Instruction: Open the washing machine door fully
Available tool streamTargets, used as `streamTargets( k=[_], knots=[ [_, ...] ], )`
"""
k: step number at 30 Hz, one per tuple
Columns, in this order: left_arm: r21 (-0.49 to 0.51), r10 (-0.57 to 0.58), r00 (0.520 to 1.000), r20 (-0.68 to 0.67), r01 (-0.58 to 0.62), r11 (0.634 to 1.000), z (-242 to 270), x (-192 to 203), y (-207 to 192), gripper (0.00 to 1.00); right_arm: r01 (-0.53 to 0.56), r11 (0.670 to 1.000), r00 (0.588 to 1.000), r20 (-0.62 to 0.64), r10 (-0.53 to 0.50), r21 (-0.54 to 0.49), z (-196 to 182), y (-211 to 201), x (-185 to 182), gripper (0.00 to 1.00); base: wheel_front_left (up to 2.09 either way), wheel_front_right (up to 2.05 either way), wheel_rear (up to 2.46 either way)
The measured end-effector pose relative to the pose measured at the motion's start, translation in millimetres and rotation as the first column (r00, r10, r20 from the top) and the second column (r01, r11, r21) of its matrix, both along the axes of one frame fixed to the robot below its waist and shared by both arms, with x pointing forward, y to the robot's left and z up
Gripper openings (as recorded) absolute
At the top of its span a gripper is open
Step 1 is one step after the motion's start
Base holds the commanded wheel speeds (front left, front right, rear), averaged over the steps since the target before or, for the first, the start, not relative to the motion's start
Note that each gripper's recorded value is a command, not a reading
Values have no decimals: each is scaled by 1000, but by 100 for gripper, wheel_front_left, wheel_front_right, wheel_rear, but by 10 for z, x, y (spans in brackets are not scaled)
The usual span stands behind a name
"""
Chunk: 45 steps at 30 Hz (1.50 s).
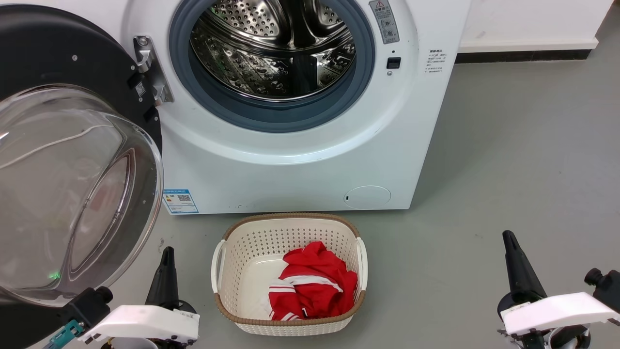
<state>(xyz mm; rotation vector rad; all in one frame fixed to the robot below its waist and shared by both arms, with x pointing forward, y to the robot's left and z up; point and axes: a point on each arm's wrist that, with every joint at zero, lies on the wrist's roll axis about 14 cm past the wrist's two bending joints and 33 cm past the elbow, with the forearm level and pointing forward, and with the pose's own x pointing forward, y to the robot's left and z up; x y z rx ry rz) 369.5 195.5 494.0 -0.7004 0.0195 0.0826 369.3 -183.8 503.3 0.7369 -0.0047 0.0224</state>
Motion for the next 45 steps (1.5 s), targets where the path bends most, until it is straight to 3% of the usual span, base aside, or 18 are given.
streamTargets(
  k=[19, 45],
  knots=[
    [-250, -6, 1000, -7, 4, 968, -20, 56, 14, 0, 19, 972, 1000, -26, -13, 235, -24, -61, 52, 0, 0, 0, 0],
    [-516, -15, 1000, 10, 18, 856, -4, 112, 17, 0, 32, 870, 999, -43, -12, 492, -32, -112, 111, 0, 0, 0, 0]
  ],
)
